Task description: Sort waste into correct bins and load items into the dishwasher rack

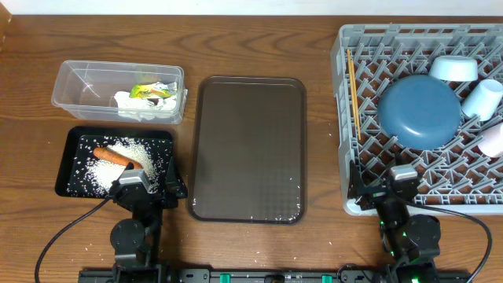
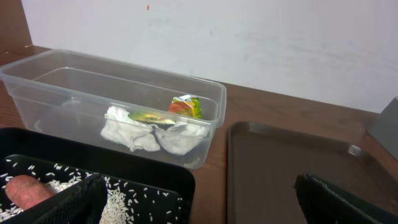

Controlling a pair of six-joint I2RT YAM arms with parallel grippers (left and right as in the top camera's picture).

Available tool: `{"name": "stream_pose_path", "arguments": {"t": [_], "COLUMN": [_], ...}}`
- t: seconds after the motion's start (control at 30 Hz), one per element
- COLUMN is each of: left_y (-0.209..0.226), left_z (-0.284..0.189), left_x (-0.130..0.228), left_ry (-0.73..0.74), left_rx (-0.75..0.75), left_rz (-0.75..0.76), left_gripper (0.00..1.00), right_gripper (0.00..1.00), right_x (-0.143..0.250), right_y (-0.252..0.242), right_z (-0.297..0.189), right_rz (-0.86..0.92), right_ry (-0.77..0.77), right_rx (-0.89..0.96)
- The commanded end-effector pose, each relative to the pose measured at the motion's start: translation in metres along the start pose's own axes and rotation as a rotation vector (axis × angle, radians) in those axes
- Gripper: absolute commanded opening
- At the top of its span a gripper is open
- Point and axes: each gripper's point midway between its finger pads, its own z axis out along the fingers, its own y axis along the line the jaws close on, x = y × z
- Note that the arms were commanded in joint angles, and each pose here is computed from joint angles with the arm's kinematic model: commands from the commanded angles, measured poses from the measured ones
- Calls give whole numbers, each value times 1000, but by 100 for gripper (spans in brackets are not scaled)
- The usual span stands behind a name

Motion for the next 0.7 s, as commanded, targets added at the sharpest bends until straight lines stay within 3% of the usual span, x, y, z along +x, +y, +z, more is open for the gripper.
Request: {"name": "stream_pose_path", "arguments": {"t": [0.0,0.67], "left_y": [4,4], "left_z": [2,2], "left_x": [15,15], "left_ry": [36,36], "left_rx": [-13,-13], "left_rz": [-5,-5], "left_gripper": [99,99], "right_gripper": [99,99], "right_x": [-5,-8], "right_y": [-8,-49], "right_z": [-3,-16], "right_rz": [9,20], "right_ry": [-24,-51], "right_rx": [30,204]}}
